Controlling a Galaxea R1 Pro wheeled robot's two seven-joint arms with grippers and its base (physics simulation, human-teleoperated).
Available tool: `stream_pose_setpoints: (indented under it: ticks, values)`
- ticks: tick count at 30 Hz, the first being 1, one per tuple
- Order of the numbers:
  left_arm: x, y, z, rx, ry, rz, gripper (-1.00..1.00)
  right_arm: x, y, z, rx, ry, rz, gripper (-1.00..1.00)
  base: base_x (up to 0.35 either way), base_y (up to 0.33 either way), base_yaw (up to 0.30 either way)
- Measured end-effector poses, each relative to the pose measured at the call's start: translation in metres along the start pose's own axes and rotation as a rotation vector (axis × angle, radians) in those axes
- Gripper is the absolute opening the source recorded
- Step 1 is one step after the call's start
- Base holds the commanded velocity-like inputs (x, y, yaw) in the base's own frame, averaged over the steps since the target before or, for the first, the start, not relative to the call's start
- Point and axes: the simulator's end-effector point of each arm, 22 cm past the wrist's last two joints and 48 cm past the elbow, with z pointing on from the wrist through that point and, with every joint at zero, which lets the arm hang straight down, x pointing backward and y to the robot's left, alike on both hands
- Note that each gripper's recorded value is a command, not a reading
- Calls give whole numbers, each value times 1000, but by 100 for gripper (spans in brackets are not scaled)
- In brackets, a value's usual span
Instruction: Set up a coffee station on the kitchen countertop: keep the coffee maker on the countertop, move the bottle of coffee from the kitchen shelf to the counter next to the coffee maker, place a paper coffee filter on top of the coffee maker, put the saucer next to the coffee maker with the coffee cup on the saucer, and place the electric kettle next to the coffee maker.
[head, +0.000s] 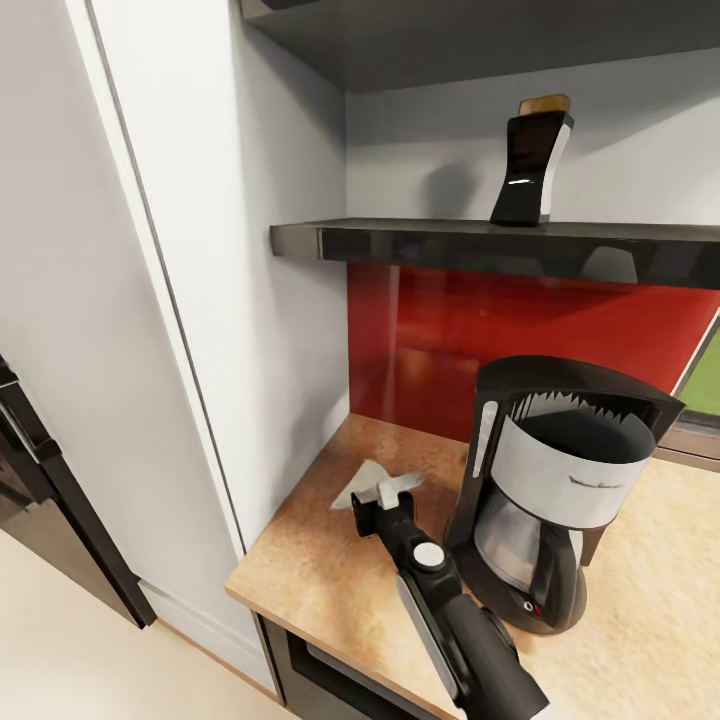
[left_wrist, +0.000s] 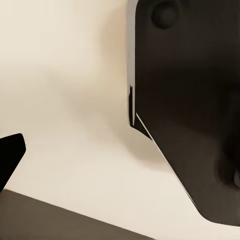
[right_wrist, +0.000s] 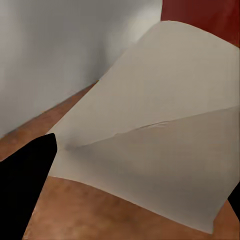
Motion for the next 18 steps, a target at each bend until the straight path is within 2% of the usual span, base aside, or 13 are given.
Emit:
stream_pose_setpoints:
  ticks: [3,13,18]
  values:
    - [0,5,0,-7,0,1,100,-23,10,-6,-18,-40,-12,-100,0,0,0]
    - [-1,12,0,-15,-1,2,100,-38,11,-13,-17,-46,-22,-100,-2,1,0]
    - [-2,11,0,-14,-2,2,100,-43,10,-13,-15,-56,-21,-100,-181,115,0]
